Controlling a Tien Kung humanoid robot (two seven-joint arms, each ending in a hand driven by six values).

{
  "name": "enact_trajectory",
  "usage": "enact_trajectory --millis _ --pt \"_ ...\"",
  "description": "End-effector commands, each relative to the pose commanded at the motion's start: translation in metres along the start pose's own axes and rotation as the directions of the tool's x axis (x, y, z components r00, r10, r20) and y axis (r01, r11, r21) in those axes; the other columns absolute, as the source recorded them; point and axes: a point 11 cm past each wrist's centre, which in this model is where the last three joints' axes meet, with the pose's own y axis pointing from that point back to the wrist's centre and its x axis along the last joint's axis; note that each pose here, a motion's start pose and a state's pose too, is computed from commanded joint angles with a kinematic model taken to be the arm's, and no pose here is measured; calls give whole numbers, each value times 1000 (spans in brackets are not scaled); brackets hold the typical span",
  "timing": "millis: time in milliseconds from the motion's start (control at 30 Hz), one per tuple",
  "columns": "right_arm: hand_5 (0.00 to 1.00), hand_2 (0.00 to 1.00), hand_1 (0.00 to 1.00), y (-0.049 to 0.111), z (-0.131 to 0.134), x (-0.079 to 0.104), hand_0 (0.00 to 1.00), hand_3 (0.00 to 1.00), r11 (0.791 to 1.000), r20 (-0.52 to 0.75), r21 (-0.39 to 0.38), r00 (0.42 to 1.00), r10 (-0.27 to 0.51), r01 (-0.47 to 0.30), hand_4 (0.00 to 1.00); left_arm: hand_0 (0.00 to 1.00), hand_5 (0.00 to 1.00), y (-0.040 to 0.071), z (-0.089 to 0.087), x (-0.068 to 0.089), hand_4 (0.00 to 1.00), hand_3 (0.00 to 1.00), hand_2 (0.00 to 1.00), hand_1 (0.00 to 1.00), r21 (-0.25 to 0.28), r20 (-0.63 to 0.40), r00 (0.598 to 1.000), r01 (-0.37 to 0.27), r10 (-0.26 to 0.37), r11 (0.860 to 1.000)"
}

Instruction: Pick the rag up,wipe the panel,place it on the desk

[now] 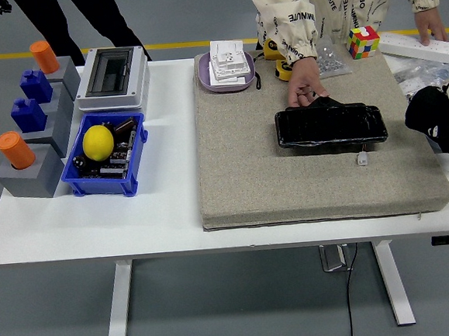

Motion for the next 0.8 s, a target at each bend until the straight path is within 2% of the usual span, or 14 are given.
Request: enact_trajectory --millis 300,800 --pt "126 420 362 8 2 -23 283 427 998 49 -55 998 -36 38 998 643 472 0 -6 6 599 564 736 693 8 9 1000 -10 10 1000" --pt "124 420 364 18 -18 -46 286 426 996 66 -38 994 -82 84 998 643 471 0 -8 16 599 564 736 693 10 24 999 -28 28 1000"
